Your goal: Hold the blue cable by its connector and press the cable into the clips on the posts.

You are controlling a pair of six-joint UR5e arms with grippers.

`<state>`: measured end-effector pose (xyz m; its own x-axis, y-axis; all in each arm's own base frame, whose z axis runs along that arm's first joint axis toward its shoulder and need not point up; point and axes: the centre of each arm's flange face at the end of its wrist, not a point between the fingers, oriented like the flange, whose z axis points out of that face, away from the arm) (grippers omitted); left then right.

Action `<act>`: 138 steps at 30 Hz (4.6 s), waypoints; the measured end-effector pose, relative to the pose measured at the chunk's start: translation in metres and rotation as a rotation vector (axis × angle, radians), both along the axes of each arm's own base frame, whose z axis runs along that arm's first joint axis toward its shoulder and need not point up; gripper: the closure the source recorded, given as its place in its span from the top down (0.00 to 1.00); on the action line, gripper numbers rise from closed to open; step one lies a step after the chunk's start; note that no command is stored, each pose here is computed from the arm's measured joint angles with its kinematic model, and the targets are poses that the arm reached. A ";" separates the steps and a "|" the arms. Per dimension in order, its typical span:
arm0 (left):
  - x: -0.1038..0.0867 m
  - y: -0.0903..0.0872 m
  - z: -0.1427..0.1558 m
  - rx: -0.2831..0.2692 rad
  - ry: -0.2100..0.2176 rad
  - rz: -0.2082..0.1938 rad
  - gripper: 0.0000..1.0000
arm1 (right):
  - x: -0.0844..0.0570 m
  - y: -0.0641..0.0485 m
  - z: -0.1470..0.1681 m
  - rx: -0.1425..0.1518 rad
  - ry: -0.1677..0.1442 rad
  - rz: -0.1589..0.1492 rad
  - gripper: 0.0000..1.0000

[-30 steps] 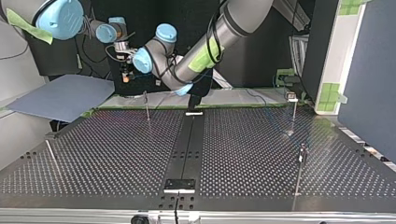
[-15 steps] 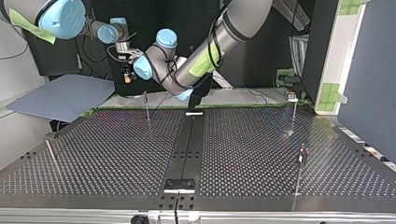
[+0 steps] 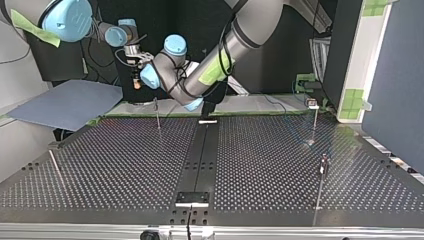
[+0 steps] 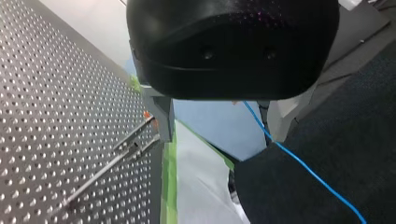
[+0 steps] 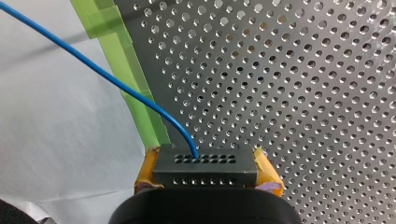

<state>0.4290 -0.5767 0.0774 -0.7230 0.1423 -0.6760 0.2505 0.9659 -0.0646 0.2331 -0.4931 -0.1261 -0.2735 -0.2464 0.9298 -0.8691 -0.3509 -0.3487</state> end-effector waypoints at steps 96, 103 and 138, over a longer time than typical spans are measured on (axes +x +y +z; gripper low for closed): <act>0.010 0.039 -0.114 0.107 0.288 0.054 0.98 | 0.018 0.003 0.001 0.000 0.008 0.024 0.00; 0.010 0.049 -0.152 0.104 0.297 0.081 0.98 | 0.021 0.005 0.001 0.001 0.009 0.031 0.00; 0.015 0.083 -0.272 0.162 0.313 0.088 0.98 | 0.027 0.006 0.001 -0.003 0.008 0.042 0.00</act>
<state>0.4436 -0.4932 -0.1946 -0.9056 0.1576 -0.3937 0.1586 0.9869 0.0302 0.2598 -0.4871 -0.1249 -0.2550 -0.2544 0.9329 -0.8563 -0.3887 -0.3401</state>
